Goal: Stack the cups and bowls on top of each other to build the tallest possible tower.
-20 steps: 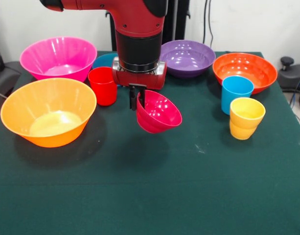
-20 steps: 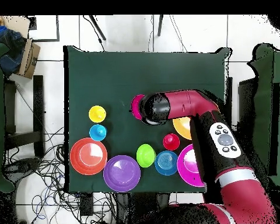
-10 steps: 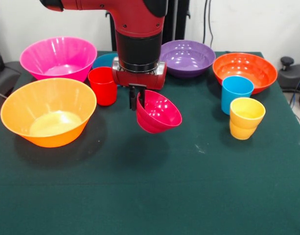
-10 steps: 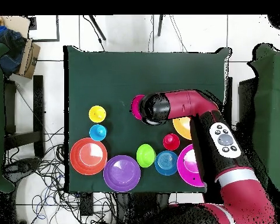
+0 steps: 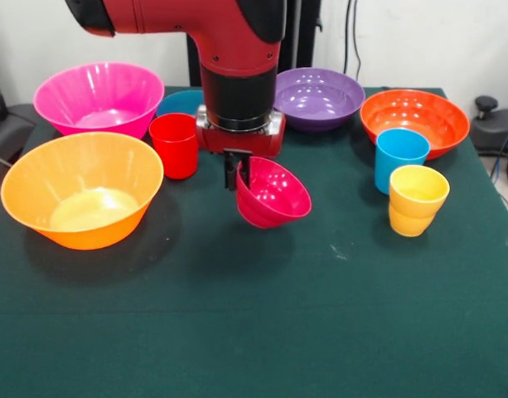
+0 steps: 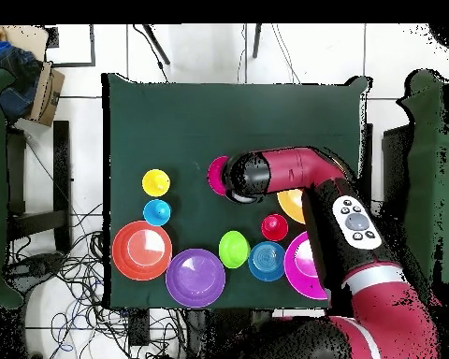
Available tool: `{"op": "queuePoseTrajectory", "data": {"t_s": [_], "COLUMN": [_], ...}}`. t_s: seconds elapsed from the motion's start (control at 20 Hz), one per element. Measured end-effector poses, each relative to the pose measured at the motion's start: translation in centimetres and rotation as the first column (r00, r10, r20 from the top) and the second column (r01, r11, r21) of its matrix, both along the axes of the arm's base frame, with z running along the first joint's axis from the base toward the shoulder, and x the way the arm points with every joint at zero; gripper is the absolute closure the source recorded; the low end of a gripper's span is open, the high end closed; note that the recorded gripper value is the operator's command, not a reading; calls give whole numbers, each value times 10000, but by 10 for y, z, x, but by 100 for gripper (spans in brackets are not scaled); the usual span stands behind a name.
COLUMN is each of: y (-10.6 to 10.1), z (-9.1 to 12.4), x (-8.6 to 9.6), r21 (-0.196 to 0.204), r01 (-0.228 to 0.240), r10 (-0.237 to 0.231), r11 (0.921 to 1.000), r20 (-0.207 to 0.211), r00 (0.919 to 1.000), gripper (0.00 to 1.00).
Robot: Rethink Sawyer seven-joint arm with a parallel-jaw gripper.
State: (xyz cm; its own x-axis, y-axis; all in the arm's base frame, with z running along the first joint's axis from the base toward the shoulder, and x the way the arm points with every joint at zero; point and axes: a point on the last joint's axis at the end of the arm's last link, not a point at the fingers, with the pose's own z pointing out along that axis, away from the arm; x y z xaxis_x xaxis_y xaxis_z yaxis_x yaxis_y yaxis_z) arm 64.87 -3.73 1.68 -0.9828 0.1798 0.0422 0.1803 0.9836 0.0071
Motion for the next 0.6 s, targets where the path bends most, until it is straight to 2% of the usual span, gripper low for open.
{"op": "queuePoseTrajectory", "data": {"t_s": [0.6], "y": [4], "z": [-20], "x": [-11], "r21": [123], "r01": [-92], "r10": [96], "r11": [9999], "r20": [-314], "r00": [9995], "gripper": [100]}}
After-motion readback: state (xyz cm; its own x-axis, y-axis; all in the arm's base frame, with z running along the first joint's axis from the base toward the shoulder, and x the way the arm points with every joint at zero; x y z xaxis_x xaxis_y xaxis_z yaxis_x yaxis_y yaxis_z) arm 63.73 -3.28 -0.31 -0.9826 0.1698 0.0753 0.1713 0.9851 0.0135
